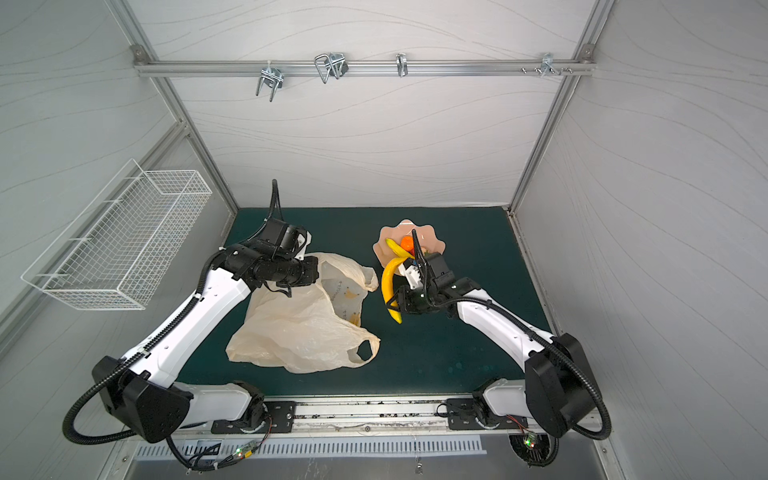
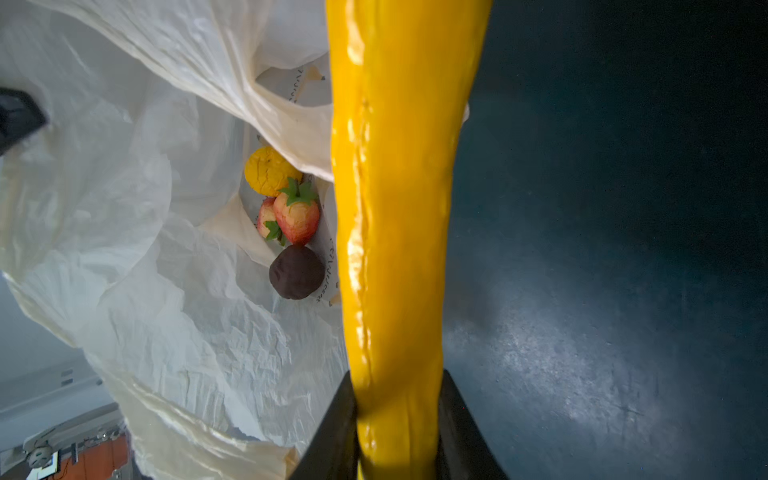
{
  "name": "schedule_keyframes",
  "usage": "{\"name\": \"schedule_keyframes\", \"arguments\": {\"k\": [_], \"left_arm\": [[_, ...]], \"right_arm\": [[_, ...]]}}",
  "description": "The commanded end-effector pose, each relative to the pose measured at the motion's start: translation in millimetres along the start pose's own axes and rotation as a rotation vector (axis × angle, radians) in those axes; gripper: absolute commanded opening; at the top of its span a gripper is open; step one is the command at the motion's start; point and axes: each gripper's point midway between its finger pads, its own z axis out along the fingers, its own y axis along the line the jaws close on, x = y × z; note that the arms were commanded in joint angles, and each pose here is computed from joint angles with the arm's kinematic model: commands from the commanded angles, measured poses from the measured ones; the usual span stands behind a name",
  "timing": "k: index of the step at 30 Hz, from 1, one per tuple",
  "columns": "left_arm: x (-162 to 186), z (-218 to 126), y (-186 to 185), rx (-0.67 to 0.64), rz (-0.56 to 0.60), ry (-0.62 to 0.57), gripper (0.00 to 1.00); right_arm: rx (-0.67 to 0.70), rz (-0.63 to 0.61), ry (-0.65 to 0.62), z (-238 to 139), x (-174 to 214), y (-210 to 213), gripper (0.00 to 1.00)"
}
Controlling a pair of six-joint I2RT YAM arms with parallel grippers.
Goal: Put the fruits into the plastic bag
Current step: 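Lift the banana with the right gripper and carry it toward the bag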
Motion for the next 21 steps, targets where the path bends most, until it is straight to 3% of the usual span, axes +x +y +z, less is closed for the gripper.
{"name": "schedule_keyframes", "arguments": {"k": [1, 15, 21], "left_arm": [[-10, -10, -8, 0.024, 0.017, -0.025, 0.00], [-10, -13, -9, 0.032, 0.010, -0.028, 0.00], [-12, -14, -10, 0.038, 0.008, -0.032, 0.00]], "right_arm": [[-0.038, -0.110, 0.002, 4, 2, 16, 0.20], [-0.085, -0.354, 0.124, 39, 38, 62, 0.19], [-0.108, -0.385, 0.185, 55, 53, 71, 0.19]]}}
